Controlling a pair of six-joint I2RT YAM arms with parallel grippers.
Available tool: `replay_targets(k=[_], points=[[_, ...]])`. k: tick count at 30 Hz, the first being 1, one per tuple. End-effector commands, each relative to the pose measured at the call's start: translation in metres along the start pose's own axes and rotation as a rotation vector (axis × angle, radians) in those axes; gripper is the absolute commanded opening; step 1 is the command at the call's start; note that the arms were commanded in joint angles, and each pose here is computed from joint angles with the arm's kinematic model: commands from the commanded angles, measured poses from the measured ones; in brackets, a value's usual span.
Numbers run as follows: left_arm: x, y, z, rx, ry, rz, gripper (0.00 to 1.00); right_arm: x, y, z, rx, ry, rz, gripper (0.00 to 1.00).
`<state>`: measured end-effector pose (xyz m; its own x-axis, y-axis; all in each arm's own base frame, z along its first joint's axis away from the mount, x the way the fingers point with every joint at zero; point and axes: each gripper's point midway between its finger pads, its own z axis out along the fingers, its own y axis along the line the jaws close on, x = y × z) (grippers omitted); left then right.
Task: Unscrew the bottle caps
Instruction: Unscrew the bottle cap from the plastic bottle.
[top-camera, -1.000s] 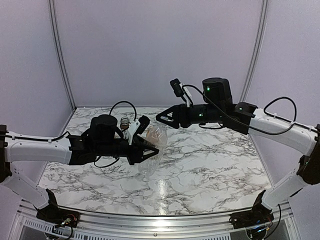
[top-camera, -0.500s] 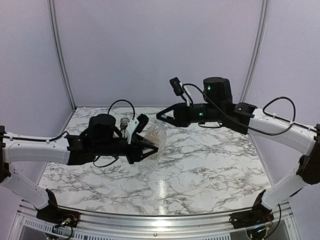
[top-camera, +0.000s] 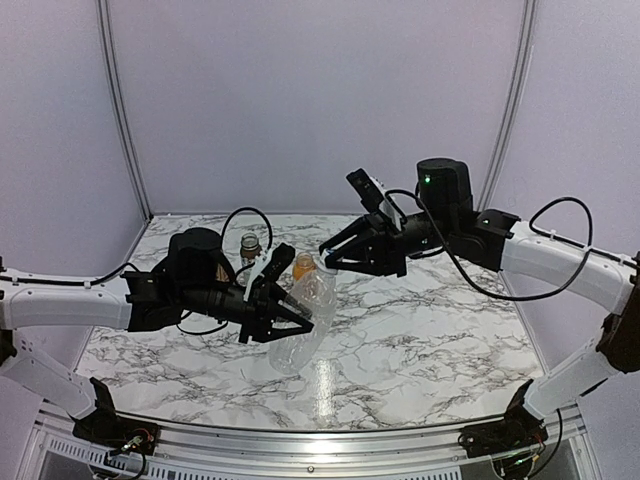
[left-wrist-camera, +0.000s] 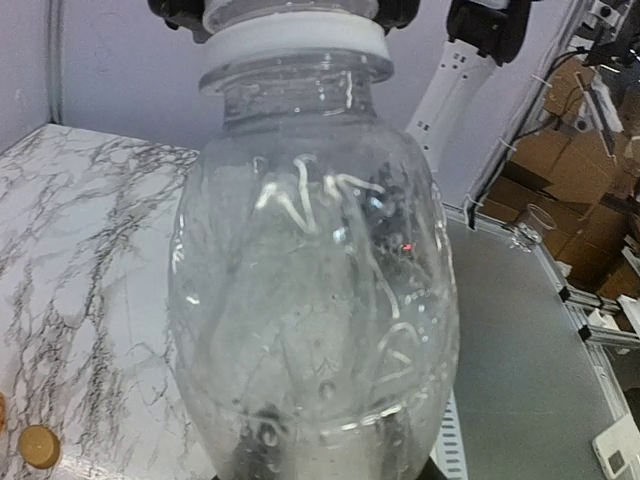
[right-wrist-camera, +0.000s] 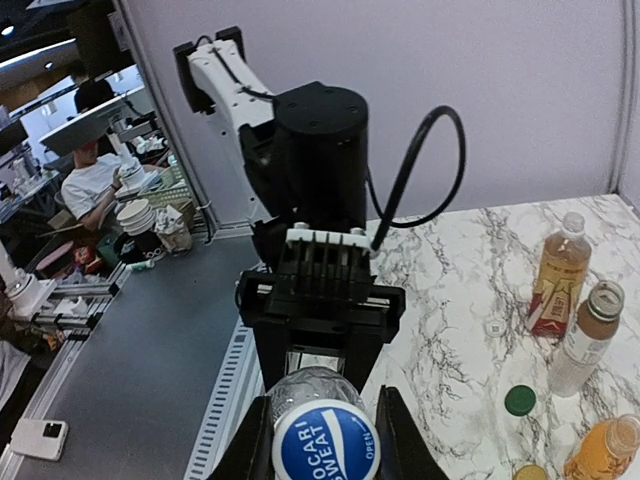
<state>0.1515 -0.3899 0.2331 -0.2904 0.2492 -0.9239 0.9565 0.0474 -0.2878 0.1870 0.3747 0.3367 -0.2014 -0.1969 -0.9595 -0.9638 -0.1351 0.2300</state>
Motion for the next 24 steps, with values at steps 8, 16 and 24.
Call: replay_targets(k=[8,16,24], points=[[-0.02,-0.057,-0.01,0.342,-0.011,0.018,0.31,-0.002,0.043,-0.012,-0.235,0.009,-0.175,0.25],[-0.015,-0.035,0.0,0.238,-0.008,0.0,0.3,-0.004,0.017,-0.007,-0.082,0.019,-0.108,0.39],[-0.011,-0.004,0.008,0.076,-0.011,-0.011,0.3,-0.015,0.013,-0.015,0.008,-0.011,-0.077,0.77]])
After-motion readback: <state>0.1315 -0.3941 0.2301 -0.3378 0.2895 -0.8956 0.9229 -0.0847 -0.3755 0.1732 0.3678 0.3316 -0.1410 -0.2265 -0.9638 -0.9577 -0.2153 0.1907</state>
